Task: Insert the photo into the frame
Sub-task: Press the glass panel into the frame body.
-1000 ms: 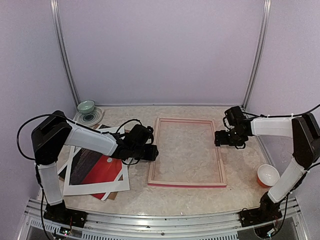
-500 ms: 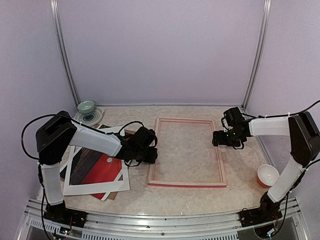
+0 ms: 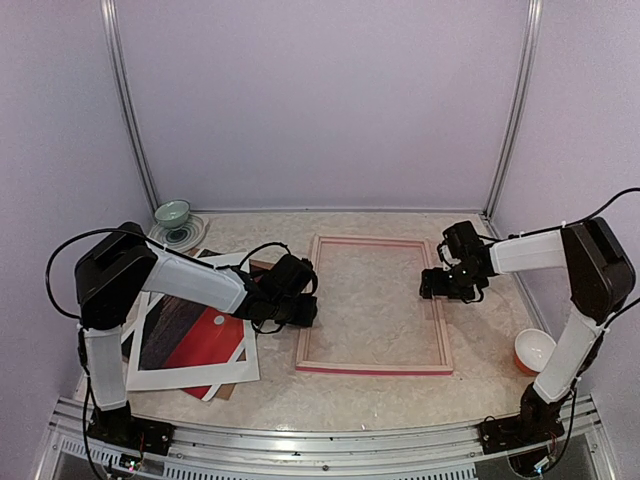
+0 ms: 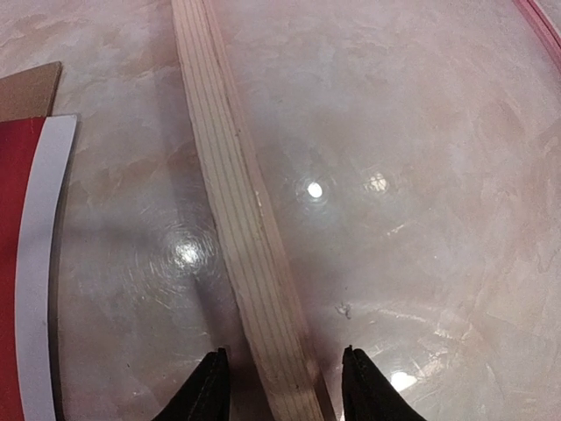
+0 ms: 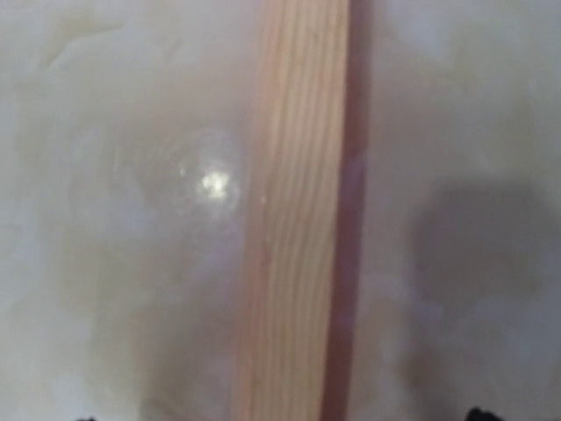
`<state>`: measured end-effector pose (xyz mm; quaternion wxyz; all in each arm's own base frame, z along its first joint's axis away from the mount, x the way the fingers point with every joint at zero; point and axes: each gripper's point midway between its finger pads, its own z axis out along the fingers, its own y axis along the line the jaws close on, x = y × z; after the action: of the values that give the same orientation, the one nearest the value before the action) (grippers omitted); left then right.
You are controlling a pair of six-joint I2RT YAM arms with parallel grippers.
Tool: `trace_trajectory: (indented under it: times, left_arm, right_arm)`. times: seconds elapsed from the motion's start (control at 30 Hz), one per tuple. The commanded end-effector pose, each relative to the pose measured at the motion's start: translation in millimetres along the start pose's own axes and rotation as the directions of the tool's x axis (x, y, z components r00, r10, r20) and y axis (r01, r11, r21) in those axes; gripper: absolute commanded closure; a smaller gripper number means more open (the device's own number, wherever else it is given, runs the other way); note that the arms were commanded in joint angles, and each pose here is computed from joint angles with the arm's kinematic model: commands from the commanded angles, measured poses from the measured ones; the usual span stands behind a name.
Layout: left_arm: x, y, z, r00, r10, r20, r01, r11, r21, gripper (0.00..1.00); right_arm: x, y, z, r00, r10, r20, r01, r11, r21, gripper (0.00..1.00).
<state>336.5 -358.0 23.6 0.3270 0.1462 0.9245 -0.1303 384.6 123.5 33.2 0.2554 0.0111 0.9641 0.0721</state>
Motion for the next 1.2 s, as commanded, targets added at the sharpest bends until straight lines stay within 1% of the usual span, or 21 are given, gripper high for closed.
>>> trace_trajectory:
  times: [0.0,0.17,0.33,0.53,0.7,0.9,1.03,1.13,1.17]
  left_arm:
    - [-8.0,-12.2,-8.0,0.999,-0.017,0.041,0.015,0.998,0.067,0.55]
    - [-17.7,-27.9,-12.8,0.996,-0.071,0.050,0.059,0.977,0.203,0.55]
    - [-14.9,-42.0,-11.3,0.994,-0.111,0.022,0.098,0.945,0.312,0.54]
    - [-21.3,-57.7,-9.7,0.992,-0.126,0.017,0.110,0.916,0.386,0.55]
    - [-30.5,-58.2,-4.1,0.990,-0.139,0.021,0.119,0.909,0.399,0.54]
    - [-45.3,-33.5,1.2,0.983,-0.177,0.044,0.149,0.919,0.366,0.53]
    - [-52.4,-21.1,-7.0,0.980,-0.184,0.073,0.149,0.930,0.336,0.48]
    - [-61.5,-12.1,-21.1,0.977,-0.185,0.110,0.144,0.940,0.308,0.37]
    - [-62.6,-8.5,-24.7,0.976,-0.183,0.116,0.142,0.945,0.296,0.34]
  right_arm:
    - [-14.6,5.3,3.5,0.999,0.039,0.022,-0.037,0.997,-0.073,0.09]
    - [-19.3,7.4,10.8,0.998,0.063,0.005,-0.062,0.991,-0.121,0.11]
    - [-22.1,17.9,17.3,0.998,0.069,-0.006,-0.069,0.980,-0.187,0.12]
    - [-38.9,21.8,26.3,0.996,0.088,-0.001,-0.086,0.973,-0.215,0.13]
    - [-65.9,7.0,27.4,0.991,0.126,0.034,-0.118,0.976,-0.183,0.13]
    - [-86.3,-1.3,14.6,0.988,0.132,0.077,-0.120,0.983,-0.141,0.13]
    - [-95.6,-2.1,-12.1,0.984,0.140,0.113,-0.125,0.984,-0.130,0.09]
    - [-104.5,2.3,-47.9,0.976,0.160,0.146,-0.138,0.978,-0.155,0.01]
    - [-107.1,5.7,-63.5,0.974,0.167,0.156,-0.140,0.975,-0.173,0.01]
